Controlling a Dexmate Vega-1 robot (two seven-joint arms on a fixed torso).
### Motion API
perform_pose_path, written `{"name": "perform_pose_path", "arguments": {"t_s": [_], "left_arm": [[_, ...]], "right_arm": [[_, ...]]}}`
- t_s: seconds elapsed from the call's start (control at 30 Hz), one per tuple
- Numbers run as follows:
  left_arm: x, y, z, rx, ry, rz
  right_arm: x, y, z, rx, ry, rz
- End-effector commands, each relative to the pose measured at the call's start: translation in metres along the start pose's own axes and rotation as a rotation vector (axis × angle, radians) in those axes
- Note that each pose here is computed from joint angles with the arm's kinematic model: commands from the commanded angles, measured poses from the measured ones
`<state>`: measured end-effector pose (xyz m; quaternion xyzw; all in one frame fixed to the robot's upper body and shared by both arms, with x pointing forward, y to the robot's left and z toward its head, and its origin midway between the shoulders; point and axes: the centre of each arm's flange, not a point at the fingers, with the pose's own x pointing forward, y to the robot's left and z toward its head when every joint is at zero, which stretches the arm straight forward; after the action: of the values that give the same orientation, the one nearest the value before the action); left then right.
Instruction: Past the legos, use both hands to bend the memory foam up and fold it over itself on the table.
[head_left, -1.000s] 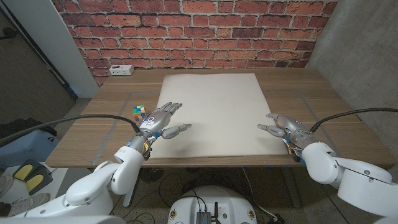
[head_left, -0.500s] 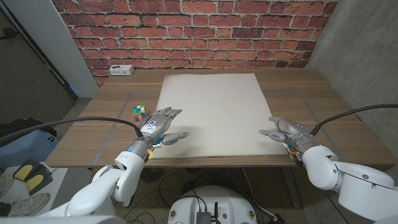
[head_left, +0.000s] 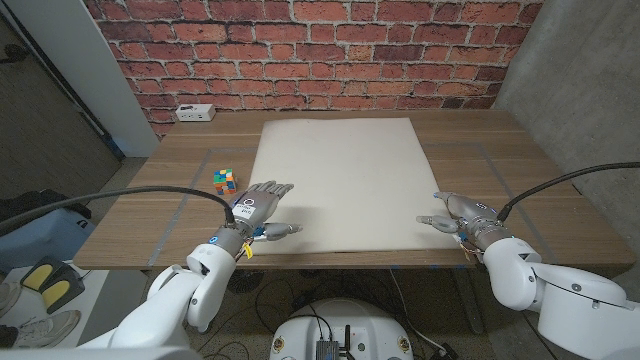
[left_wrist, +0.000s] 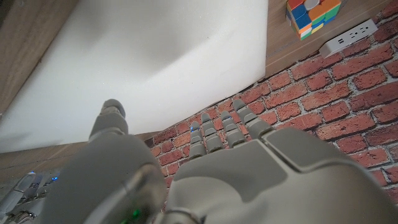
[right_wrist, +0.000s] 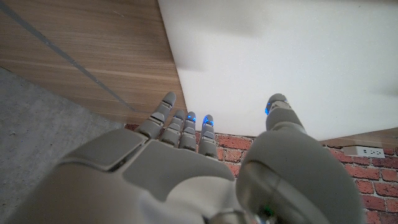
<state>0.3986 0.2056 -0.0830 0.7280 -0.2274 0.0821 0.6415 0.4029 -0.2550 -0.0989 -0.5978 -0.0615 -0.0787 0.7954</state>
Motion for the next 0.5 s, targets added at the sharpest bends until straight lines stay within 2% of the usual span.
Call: {"name": "perform_pose_path", "arguments": {"t_s": [0.03,0.27,0.5], "left_arm": [[-0.0012,-0.0057,0.0051,0.025,0.015,-0.096],[0.0008,-0.0082,0.0048,0.047,0.047,-0.168],[0.0037,-0.0092,0.0036,0.052,0.064,-0.200]], "right_arm": [[-0.0007,0.0035,0.0021,-0.047,0.028,0.025],[0.0030,0.0052,0.0035,-0.061,0.024,0.056],[0.0060,0.0049,0.0044,-0.056,0.030,0.065]]}}
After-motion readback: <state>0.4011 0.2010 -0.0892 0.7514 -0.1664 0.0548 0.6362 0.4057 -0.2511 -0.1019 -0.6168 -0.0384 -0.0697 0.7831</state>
